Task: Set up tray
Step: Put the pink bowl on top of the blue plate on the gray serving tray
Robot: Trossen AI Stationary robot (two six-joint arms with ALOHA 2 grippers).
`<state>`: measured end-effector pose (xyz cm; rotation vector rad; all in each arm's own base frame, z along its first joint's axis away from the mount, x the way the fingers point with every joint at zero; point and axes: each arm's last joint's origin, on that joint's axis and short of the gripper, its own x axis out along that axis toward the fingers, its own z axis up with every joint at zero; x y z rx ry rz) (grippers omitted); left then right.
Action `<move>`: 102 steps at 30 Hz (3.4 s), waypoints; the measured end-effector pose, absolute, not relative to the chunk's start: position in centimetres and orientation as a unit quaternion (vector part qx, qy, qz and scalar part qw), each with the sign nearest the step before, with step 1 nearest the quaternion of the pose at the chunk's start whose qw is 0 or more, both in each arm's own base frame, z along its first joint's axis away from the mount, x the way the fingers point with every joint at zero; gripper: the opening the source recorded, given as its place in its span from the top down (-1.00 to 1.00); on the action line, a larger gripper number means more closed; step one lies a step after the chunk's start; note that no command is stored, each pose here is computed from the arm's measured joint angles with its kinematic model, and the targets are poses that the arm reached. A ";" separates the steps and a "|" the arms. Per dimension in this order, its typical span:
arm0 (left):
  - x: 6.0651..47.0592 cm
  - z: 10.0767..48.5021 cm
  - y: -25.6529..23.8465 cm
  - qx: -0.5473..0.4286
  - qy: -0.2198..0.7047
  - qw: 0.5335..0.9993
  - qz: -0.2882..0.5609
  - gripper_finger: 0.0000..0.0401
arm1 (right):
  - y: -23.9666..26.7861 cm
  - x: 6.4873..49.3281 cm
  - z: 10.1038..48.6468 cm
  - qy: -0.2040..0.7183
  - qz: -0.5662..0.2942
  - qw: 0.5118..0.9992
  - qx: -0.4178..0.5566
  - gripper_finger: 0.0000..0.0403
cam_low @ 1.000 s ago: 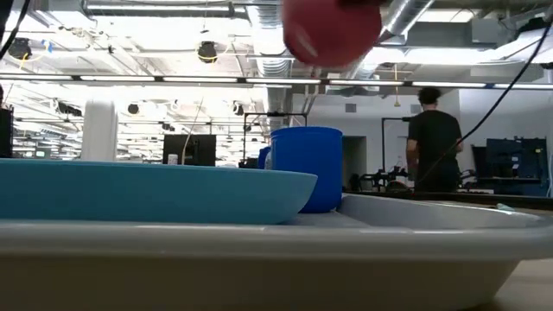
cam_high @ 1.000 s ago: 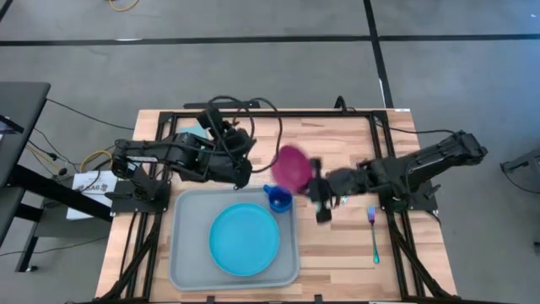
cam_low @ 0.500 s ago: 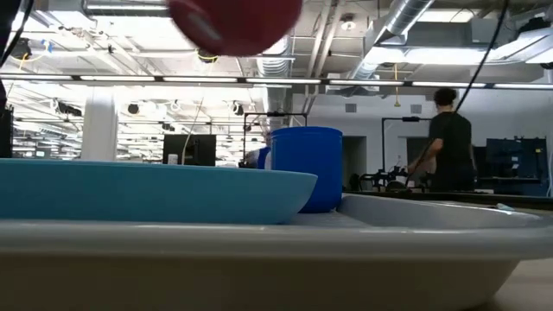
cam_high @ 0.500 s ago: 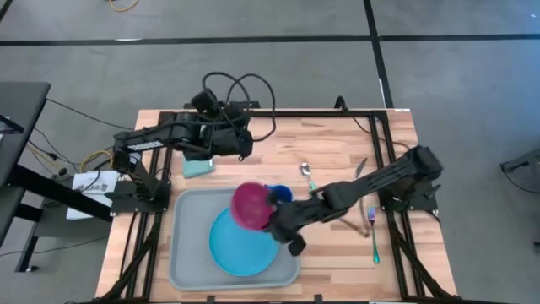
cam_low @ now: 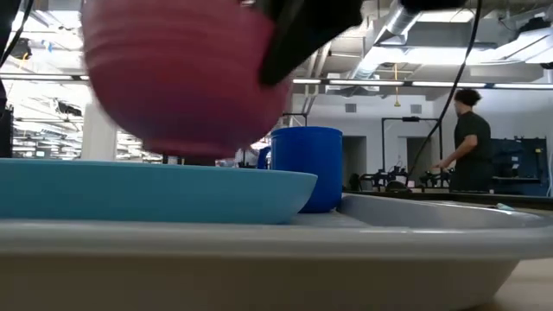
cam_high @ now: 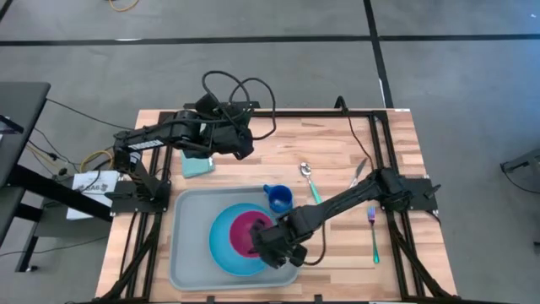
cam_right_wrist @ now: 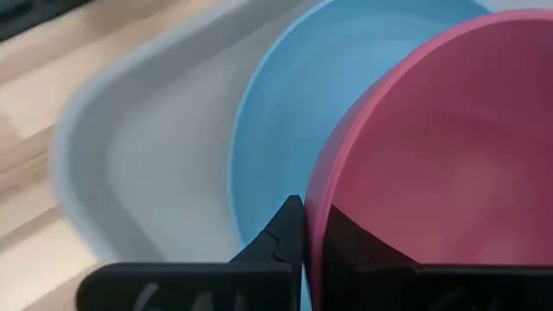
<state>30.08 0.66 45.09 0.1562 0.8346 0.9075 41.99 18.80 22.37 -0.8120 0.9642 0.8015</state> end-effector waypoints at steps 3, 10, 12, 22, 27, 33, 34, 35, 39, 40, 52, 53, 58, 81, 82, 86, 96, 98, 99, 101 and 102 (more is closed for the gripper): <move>30.1 45.1 0.5 0.060 0.384 0.816 0.429 0.33 | 19.2 42.1 21.8 0.439 0.369 0.730 -0.372 0.98; 30.4 44.8 -0.2 0.036 0.377 0.822 0.426 0.33 | 19.9 42.4 20.3 0.430 0.369 0.709 -0.419 0.97; 30.4 44.8 -0.4 0.033 0.379 0.824 0.419 0.33 | 20.1 42.9 19.8 0.415 0.370 0.713 -0.427 0.97; 30.4 44.8 -1.0 0.026 0.376 0.829 0.412 0.33 | 19.9 43.3 19.9 0.408 0.359 0.717 -0.436 0.66; 30.4 44.8 -1.0 0.027 0.376 0.829 0.413 0.33 | 19.5 43.5 19.9 0.410 0.347 0.719 -0.441 0.51; 30.4 44.8 -1.0 0.049 0.386 0.828 0.403 0.33 | 18.8 44.1 20.5 0.411 0.313 0.726 -0.454 0.42; 30.4 44.8 -1.0 0.049 0.387 0.828 0.403 0.33 | 18.7 44.1 20.7 0.409 0.310 0.728 -0.454 0.42; 30.4 44.8 -1.0 0.049 0.387 0.828 0.403 0.33 | 18.6 44.3 20.9 0.408 0.308 0.730 -0.453 0.41; 30.4 44.8 -1.0 0.056 0.390 0.828 0.400 0.33 | 18.1 44.4 21.7 0.426 0.290 0.746 -0.422 0.41; 30.4 44.8 -1.0 0.059 0.391 0.827 0.398 0.33 | 18.1 44.3 21.9 0.435 0.287 0.747 -0.413 0.41; 30.4 44.7 -1.1 0.058 0.410 0.832 0.369 0.33 | 16.2 40.6 21.9 0.634 0.231 0.671 -0.307 0.41; 30.4 44.6 -1.2 0.056 0.416 0.834 0.359 0.33 | 16.0 40.1 22.2 0.652 0.221 0.662 -0.297 0.41; 30.5 44.5 -1.8 0.058 0.439 0.842 0.310 0.47 | 15.4 38.4 24.9 0.676 0.161 0.671 -0.259 0.49; 28.1 36.8 -16.4 0.163 0.478 0.847 0.166 1.00 | 6.9 17.6 35.8 0.404 -0.149 0.886 -0.169 0.99; 28.1 35.3 -17.1 0.169 0.482 0.844 0.162 1.00 | 6.7 17.1 34.7 0.386 -0.142 0.896 -0.165 0.99; 28.1 30.1 -19.0 0.153 0.490 0.846 0.146 1.00 | 6.3 15.7 29.8 0.311 -0.115 0.931 -0.152 0.98; 31.0 24.0 -17.6 0.006 0.478 0.870 0.117 1.00 | 6.0 15.0 24.3 0.238 -0.088 0.953 -0.166 1.00; 31.2 23.7 -17.1 -0.019 0.488 0.864 0.123 1.00 | 6.0 15.0 24.5 0.237 -0.084 0.951 -0.179 1.00; 31.2 23.5 -16.8 -0.028 0.491 0.861 0.127 1.00 | 6.0 15.0 24.6 0.236 -0.084 0.951 -0.180 1.00; 31.2 22.9 -16.5 -0.043 0.498 0.857 0.129 1.00 | 6.0 15.0 24.6 0.237 -0.083 0.951 -0.182 0.99; 31.2 22.6 -16.4 -0.050 0.502 0.854 0.128 1.00 | 6.0 15.0 24.6 0.237 -0.083 0.951 -0.182 0.99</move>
